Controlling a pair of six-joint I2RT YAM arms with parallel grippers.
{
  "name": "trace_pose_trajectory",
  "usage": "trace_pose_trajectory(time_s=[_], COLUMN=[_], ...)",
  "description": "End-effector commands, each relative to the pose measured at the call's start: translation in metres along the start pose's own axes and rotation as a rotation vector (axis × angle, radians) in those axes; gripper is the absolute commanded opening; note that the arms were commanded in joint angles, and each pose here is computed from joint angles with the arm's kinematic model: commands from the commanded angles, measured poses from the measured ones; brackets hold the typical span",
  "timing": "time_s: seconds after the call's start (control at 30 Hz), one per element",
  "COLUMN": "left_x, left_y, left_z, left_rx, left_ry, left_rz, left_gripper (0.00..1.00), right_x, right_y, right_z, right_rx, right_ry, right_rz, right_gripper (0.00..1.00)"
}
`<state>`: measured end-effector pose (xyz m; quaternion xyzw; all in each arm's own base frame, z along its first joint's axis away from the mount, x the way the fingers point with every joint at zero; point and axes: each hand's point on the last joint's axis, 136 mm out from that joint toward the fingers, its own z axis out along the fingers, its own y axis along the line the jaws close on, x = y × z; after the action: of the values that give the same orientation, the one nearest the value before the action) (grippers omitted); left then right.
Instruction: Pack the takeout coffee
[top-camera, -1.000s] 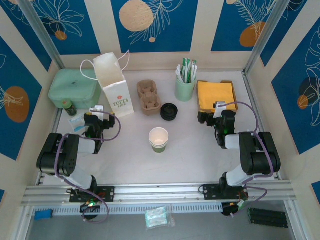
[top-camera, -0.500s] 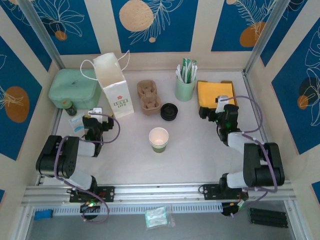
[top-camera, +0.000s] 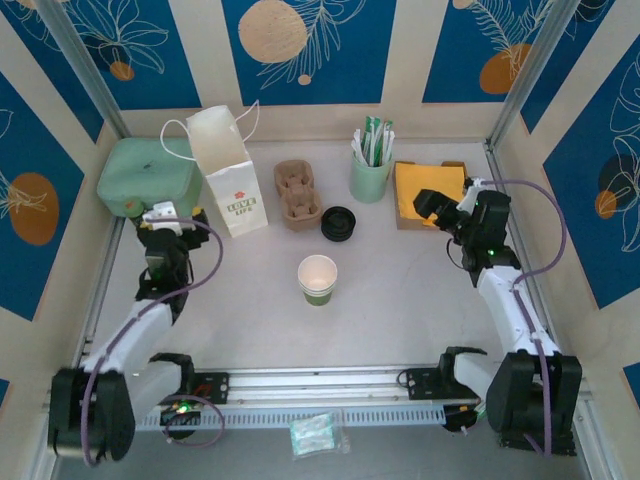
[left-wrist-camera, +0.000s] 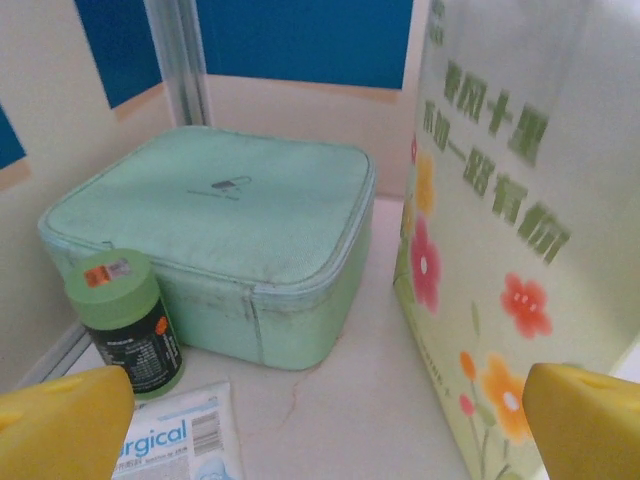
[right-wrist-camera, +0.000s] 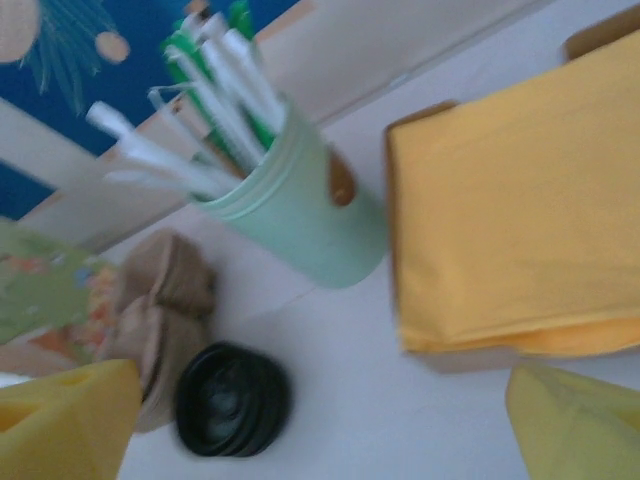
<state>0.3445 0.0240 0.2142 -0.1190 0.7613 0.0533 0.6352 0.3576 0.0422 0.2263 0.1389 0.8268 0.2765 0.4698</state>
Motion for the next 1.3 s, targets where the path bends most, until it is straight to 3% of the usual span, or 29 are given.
trace_pose_trajectory(time_s=[0.0,0.33,0.5,0.8,1.27], left_x=[0.021,0.019,0.017,0.033,0.042], left_y=[0.008,-0.036,-0.074,-0.125,-0.146], left_z=[-0.025,-0.089,-0.107,-0.123,-0.119], left_rx=[-0.028,0.248,0.394,0.465,0.501], left_ry=[0.186,0.443,0.529,0.581,0.587], left_rz=[-0.113,-0.256,-0.203,0.008,0.039], left_gripper=[0.99,0.99,0.99,1.00,0.99], right_x=[0.036,0.127,0.167,0.211,0.219], right_y=[0.047,0.121,0.138,0.144,0.140], right_z=[-0.019,-0.050,-0.046,-0.019,-0.007], right_rx=[-0.119,-0.109,-0.088,-0.027,0.023], right_ry=[0.240,0.717,0.869,1.000,1.023], right_rz=[0.021,-0.197,-0.296,-0.375,-0.412], right_gripper=[0.86,0.68,0.60,0.47,0.26])
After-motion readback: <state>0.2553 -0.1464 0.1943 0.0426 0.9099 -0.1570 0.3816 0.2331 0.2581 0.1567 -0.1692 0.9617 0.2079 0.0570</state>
